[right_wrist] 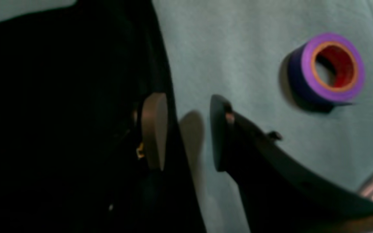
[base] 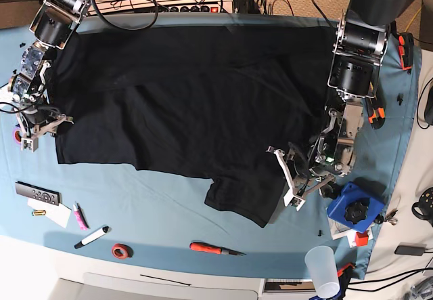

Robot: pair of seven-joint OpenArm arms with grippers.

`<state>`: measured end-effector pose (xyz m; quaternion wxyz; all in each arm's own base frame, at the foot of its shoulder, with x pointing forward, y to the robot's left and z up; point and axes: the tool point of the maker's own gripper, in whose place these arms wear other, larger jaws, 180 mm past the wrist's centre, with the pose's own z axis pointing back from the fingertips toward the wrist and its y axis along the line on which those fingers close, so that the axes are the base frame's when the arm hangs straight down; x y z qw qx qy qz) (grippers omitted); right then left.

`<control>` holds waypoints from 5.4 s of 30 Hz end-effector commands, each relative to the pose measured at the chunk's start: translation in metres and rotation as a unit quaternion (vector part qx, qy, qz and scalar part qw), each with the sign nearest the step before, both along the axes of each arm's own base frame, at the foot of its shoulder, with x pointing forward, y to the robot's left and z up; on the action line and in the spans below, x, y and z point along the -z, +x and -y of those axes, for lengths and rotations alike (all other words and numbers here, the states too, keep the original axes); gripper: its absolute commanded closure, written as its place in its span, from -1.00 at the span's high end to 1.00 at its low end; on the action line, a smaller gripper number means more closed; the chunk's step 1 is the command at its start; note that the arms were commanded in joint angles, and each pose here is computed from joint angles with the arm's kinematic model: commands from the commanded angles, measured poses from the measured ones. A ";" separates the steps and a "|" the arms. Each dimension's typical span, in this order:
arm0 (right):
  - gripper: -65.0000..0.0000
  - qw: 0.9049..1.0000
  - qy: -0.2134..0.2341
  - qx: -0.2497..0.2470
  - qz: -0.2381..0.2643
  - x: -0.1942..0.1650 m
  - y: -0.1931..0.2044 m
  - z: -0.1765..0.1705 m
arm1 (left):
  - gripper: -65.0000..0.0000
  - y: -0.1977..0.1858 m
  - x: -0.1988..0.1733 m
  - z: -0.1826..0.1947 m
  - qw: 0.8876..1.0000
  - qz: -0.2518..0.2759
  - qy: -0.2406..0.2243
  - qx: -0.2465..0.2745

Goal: Layout the t-shirt on the table in an organized manner, then fold the t-shirt properly
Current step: 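Reach the left gripper to the shirt's sleeve edge and grasp it, then grasp the shirt's side edge with the right gripper, holding the left grip, then lift the shirt's side with both grippers and fold it over the shirt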

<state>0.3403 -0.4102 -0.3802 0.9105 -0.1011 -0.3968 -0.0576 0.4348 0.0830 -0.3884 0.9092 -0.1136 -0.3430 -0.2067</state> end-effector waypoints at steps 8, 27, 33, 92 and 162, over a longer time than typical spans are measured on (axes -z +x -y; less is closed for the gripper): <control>-0.31 0.999 0.048 0.004 0.001 -0.002 0.002 -0.004 | -0.81 0.011 -0.023 0.024 0.999 0.029 -0.024 0.029; -1.00 0.995 0.079 -0.047 -0.036 -0.017 -0.006 -0.031 | -0.81 0.004 -0.015 0.027 0.999 0.020 -0.028 0.030; -1.00 0.993 0.063 -0.090 -0.038 -0.039 -0.021 -0.050 | -0.81 -0.006 -0.003 0.027 0.999 0.006 -0.028 0.028; -0.31 0.976 0.219 -0.017 0.000 -0.003 -0.035 -0.024 | -0.72 -0.004 -0.007 0.039 0.998 0.019 -0.044 0.035; -1.00 0.981 0.131 -0.047 0.134 -0.113 0.060 0.000 | -1.00 0.071 -0.123 0.065 0.974 0.203 -0.095 0.030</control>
